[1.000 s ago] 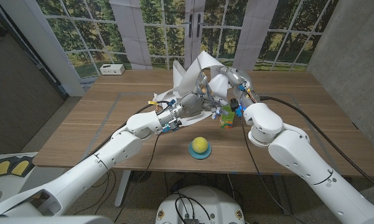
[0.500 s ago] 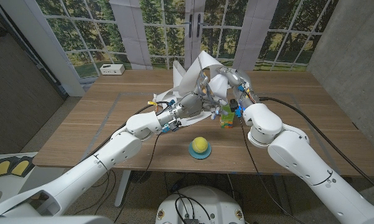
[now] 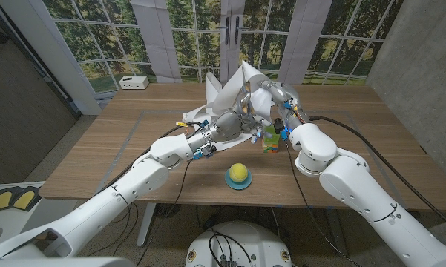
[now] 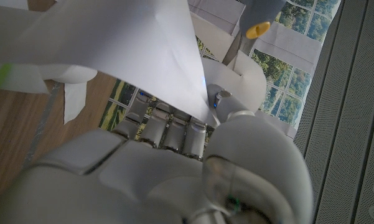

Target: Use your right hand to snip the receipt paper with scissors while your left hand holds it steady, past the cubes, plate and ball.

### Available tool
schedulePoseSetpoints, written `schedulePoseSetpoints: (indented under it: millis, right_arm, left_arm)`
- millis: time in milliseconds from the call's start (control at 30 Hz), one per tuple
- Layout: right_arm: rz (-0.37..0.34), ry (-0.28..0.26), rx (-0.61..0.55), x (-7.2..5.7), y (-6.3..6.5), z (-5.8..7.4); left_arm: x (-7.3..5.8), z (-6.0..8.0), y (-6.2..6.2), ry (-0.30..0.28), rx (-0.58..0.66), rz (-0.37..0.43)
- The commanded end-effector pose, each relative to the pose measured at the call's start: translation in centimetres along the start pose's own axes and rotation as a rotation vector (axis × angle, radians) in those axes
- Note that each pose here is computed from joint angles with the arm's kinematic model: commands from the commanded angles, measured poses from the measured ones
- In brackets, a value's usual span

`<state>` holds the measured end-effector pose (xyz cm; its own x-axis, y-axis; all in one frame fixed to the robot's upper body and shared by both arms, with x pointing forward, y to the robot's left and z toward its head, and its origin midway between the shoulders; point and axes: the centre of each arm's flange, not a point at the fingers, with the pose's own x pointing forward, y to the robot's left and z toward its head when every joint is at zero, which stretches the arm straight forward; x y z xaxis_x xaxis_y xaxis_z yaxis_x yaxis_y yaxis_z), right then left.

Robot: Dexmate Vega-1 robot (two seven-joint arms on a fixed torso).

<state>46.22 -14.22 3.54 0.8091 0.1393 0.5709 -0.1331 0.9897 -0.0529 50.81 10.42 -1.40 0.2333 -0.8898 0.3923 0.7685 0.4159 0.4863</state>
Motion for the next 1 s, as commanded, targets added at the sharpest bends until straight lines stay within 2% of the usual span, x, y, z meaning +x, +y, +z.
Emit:
schedulePoseSetpoints:
  millis: [33, 600, 1000]
  right_arm:
    - [-0.002, 0.001, -0.002, -0.03, -0.03, 0.13]
    - [-0.003, 0.024, 0.0, 0.16, -0.17, -0.12]
    - [-0.018, 0.047, 0.0, 0.79, -0.58, -0.58]
  left_arm:
    - [-0.02, 0.04, -0.02, -0.006, 0.001, 0.002]
    - [-0.32, 0.28, -0.16, -0.005, 0.028, 0.018]
    - [-0.68, 0.6, -0.2, -0.044, 0.033, 0.048]
